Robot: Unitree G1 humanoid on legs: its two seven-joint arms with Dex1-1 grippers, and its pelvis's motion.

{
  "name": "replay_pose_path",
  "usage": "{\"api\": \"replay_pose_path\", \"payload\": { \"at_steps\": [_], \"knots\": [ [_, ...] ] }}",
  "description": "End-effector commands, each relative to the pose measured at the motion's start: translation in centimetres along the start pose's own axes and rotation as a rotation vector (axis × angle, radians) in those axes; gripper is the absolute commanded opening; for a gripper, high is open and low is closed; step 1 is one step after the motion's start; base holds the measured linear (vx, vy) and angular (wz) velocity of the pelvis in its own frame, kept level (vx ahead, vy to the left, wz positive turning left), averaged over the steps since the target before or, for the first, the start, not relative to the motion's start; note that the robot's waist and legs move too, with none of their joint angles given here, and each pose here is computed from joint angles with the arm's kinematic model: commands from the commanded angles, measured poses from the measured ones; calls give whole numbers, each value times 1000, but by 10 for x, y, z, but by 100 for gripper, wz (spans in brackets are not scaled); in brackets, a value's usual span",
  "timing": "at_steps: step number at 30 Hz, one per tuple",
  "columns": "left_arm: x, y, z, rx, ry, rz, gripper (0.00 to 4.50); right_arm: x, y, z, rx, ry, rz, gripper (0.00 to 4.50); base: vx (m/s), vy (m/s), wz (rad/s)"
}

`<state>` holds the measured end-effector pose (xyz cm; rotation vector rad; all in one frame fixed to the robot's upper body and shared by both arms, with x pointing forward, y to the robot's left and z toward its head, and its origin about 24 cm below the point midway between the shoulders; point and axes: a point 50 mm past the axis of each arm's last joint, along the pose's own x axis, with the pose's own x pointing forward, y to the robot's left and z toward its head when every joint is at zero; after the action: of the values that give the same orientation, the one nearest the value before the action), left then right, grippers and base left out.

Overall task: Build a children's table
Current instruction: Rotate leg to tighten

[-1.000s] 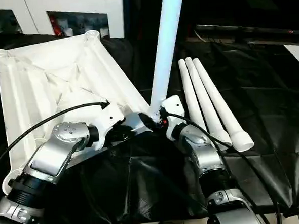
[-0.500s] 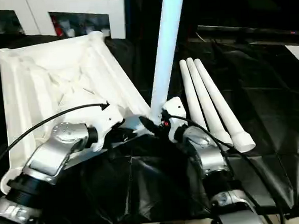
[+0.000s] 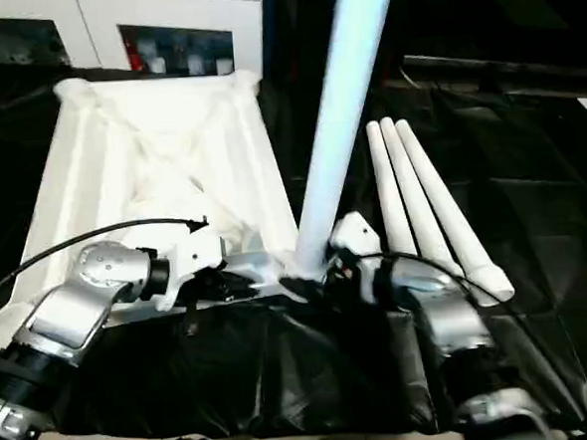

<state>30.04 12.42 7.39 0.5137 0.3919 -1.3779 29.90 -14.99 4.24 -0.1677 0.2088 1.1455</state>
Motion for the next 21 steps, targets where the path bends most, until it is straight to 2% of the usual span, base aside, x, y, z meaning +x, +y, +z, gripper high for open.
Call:
{"api": "replay_pose_path", "payload": {
  "at_steps": [1, 10, 16, 20, 21],
  "knots": [
    [9, -5, 2, 24, -2, -77, 0, 2, 6, -8, 13, 38, 27, 393, 0, 0, 0],
    [10, -6, 2, 2, -27, -112, 0, 10, 12, -9, 36, 14, 51, 330, 0, 0, 0],
    [14, -4, 3, -44, -56, -83, 0, 21, 24, -13, 90, -18, 52, 286, 0, 0, 0],
    [32, 8, 22, -118, -120, 83, 0, 42, 25, -20, 158, -22, -126, 276, 0, 0, 0],
    [32, 8, 22, -118, -120, 83, 0, 42, 25, -20, 158, -22, -126, 276, 0, 0, 0]
  ]
}}
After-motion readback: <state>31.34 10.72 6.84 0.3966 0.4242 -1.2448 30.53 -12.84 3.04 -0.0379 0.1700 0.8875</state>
